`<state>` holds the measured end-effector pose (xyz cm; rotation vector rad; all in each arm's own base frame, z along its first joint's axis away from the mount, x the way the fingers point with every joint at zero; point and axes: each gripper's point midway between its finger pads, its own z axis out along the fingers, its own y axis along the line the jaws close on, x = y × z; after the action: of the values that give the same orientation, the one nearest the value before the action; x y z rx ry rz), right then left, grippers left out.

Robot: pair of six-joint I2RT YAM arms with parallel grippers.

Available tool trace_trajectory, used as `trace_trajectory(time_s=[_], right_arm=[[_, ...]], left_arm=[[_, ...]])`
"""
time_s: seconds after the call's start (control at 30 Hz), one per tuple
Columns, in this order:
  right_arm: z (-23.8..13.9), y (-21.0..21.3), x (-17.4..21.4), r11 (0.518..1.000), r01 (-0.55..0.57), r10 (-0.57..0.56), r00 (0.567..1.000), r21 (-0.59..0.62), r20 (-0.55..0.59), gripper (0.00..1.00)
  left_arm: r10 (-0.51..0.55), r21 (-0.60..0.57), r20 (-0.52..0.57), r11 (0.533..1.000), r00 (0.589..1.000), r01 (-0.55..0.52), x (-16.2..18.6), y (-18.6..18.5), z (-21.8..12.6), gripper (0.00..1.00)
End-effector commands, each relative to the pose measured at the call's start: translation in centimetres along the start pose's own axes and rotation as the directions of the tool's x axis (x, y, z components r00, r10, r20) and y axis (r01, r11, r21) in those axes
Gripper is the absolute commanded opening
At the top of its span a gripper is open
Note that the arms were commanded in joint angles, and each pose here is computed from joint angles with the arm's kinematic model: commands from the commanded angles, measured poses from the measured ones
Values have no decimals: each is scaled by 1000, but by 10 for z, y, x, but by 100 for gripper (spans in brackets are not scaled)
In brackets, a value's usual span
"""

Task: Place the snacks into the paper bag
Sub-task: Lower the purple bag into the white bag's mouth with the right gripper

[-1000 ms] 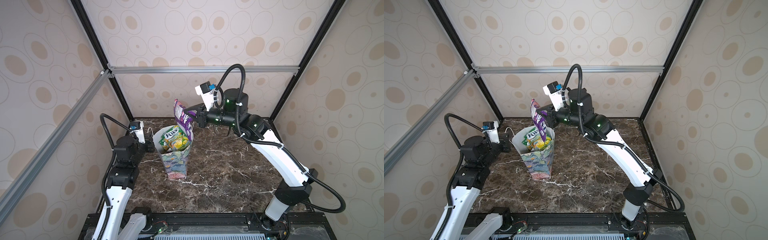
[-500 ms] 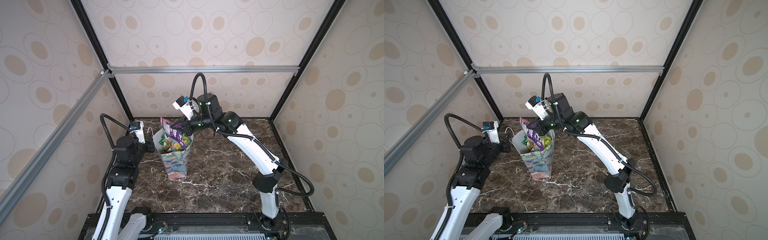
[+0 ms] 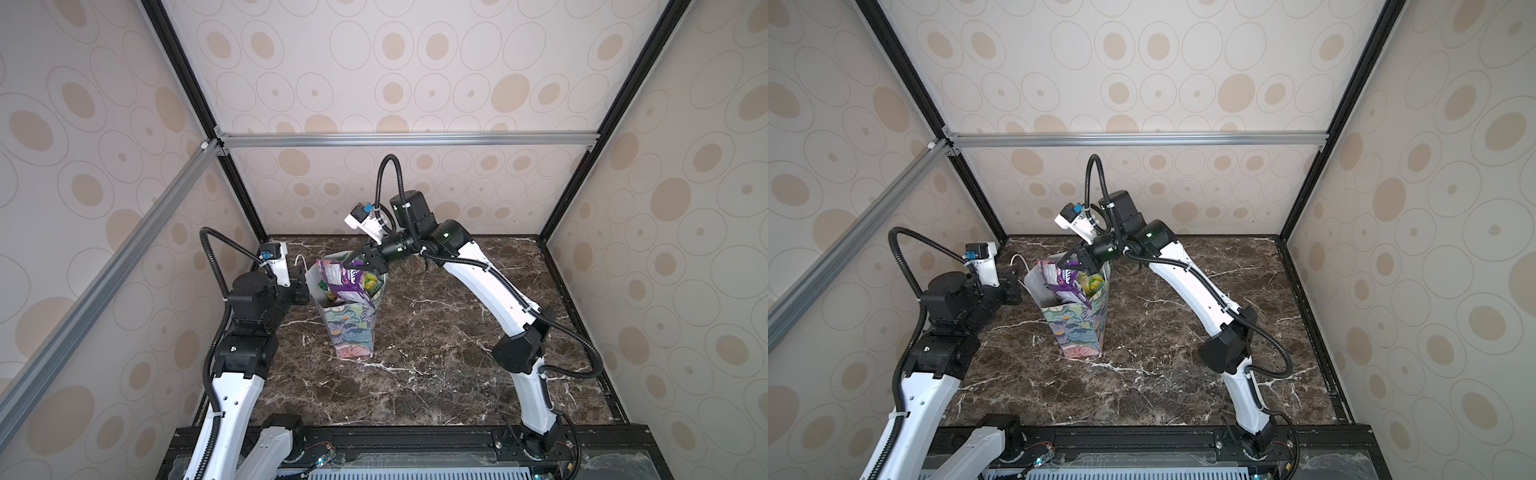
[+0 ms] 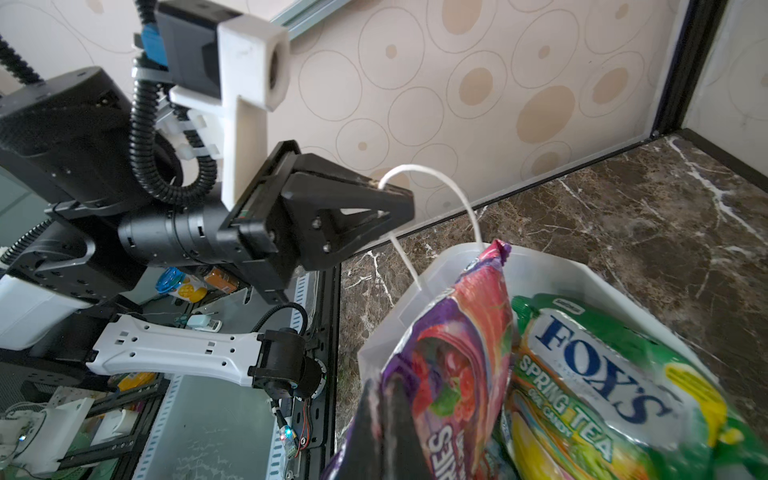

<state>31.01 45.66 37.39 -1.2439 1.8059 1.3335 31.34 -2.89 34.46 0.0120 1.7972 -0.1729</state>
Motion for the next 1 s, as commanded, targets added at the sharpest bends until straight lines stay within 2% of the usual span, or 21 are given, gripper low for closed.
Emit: trace_trajectory(time_s=[0.0,0.17,0.33,0.6,0.7,0.8,0.83,0.87,0.97], right_arm=[[4,-23,0,1000,15,-16,1000,24,16,0],[6,-19,-15,999,25,-26,999,20,43,0],[25,-10,-14,989,114,-117,993,89,27,0],[33,20,-18,984,170,-172,985,61,32,0],[26,13,-16,966,204,-206,979,158,-4,0],[14,-10,-9,921,226,-217,974,317,-67,3],[10,-19,-5,900,237,-219,971,367,-90,6],[5,-29,-2,873,247,-218,969,422,-115,15],[-9,-51,4,793,272,-211,962,545,-172,45]], left_arm=[[14,0,91,1000,996,-14,-26,-1,-10,6],[13,-3,85,1000,996,-13,-24,0,-8,6],[13,-3,80,1000,997,-13,-23,0,-7,6],[14,-6,78,1000,997,-14,-22,0,-6,6],[15,-8,79,1000,997,-14,-23,0,-7,6],[16,-8,81,1000,997,-15,-23,0,-7,6],[15,-9,81,1000,997,-14,-23,0,-7,6],[14,-8,81,1000,997,-14,-23,0,-7,6],[14,-5,79,1000,997,-14,-22,0,-6,6]])
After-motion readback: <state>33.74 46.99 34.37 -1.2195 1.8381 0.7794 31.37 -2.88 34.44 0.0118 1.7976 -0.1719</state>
